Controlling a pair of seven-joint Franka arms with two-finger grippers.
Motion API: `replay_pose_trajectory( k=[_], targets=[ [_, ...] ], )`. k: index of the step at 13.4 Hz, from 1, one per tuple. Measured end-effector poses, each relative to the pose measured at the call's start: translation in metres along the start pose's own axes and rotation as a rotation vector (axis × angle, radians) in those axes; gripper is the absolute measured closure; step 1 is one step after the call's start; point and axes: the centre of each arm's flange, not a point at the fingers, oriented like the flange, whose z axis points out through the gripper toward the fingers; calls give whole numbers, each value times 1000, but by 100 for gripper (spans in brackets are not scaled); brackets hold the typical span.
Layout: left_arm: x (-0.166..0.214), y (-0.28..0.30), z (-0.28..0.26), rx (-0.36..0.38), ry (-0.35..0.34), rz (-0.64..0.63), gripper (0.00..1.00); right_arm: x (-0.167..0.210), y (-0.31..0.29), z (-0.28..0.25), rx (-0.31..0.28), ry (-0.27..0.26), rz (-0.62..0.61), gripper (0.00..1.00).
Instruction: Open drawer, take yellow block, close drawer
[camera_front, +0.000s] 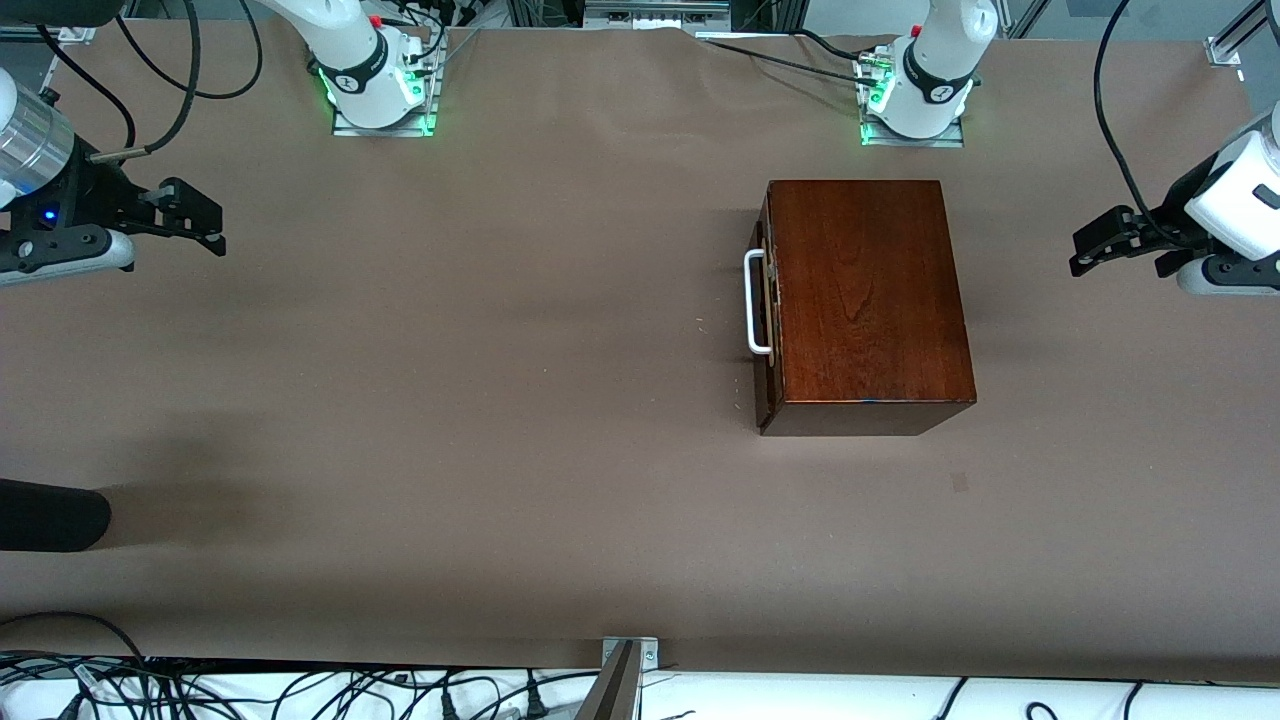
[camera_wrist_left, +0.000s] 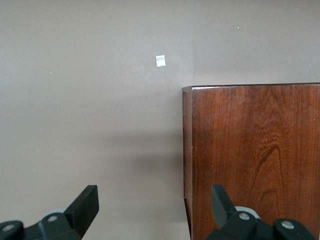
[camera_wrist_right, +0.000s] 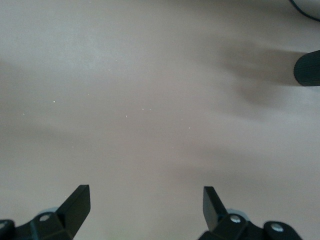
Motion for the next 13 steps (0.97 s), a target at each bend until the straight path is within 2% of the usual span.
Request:
replay_pose_trajectory(
  k=[4,7,9,13],
  targets=[
    [-2,3,4,1,-30,6,0,0,0,0,0,0,0,0],
    [-14,31,12,8,-125,42,0,0,0,0,0,0,0,0],
    [-21,73,16,26,-158,19,0,0,0,0,0,0,-1,0],
    [-39,197,31,48,-139,22,0,0,-1,0,0,0,-1,0]
  ],
)
